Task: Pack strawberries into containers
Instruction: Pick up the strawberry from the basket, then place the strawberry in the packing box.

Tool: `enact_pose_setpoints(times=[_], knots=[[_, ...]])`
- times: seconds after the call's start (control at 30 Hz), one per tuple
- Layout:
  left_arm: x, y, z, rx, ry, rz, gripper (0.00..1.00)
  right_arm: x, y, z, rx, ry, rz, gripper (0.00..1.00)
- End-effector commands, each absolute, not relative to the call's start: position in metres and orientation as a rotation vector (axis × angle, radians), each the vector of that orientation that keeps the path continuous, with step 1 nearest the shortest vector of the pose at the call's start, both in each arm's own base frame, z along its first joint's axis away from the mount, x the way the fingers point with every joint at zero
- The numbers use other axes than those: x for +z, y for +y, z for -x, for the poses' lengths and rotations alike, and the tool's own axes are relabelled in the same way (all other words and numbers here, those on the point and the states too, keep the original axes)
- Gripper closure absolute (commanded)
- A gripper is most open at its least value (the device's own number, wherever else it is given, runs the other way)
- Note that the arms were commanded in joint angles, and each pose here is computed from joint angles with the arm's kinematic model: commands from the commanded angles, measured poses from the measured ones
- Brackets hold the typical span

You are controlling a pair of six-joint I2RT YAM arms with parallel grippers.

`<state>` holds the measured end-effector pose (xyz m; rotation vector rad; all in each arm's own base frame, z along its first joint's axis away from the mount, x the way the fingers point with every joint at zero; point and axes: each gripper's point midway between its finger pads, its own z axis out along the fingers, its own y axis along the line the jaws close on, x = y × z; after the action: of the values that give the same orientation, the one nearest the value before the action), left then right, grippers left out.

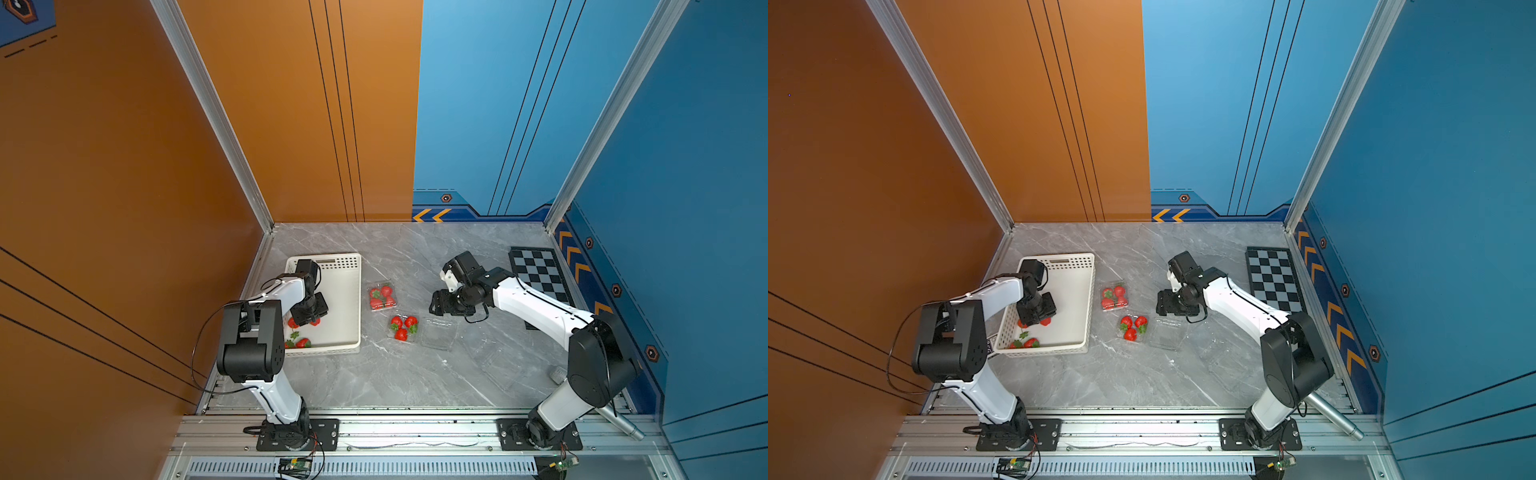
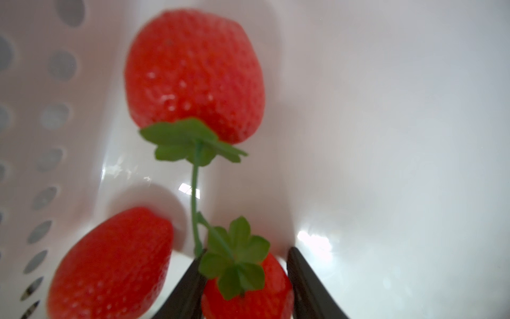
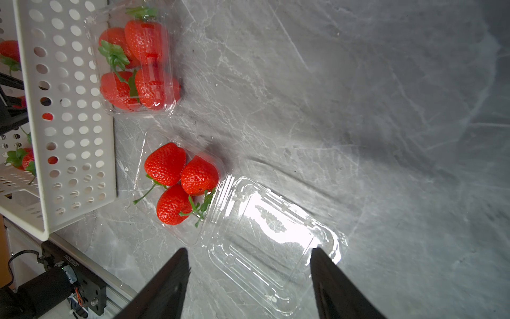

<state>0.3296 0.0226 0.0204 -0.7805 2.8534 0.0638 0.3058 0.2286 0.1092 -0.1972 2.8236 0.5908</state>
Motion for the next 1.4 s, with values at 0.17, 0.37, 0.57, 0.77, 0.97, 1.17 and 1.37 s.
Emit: enact_pose_setpoints(times=[0.17,0.37,0.57,0.77,0.97,1.17,1.37], knots=[[0.006,0.012,-0.317,0.065,2.940,0.729,0.76,0.111,0.224,-0.307,0.586,2.830,0.192,0.29],[0.033,-0.002,-0.322,0.009,2.886,0.646,0.81,0.112,0.219,-0.306,0.578,2.825,0.173,0.29],[0.072,-0.012,-0.314,0.004,2.826,0.577,0.80,0.110,0.208,-0.305,0.567,2.829,0.134,0.29],[0.121,-0.051,-0.308,-0.056,2.738,0.415,0.77,0.104,0.193,-0.303,0.556,2.848,0.047,0.29],[0.138,-0.132,-0.296,-0.162,2.726,0.153,0.76,0.102,0.185,-0.293,0.550,2.856,0.000,0.29],[0.130,-0.192,-0.287,-0.189,2.768,-0.038,0.78,0.106,0.180,-0.286,0.552,2.846,-0.014,0.29],[0.116,-0.226,-0.284,-0.198,2.815,-0.157,0.79,0.107,0.178,-0.281,0.557,2.840,-0.022,0.29]])
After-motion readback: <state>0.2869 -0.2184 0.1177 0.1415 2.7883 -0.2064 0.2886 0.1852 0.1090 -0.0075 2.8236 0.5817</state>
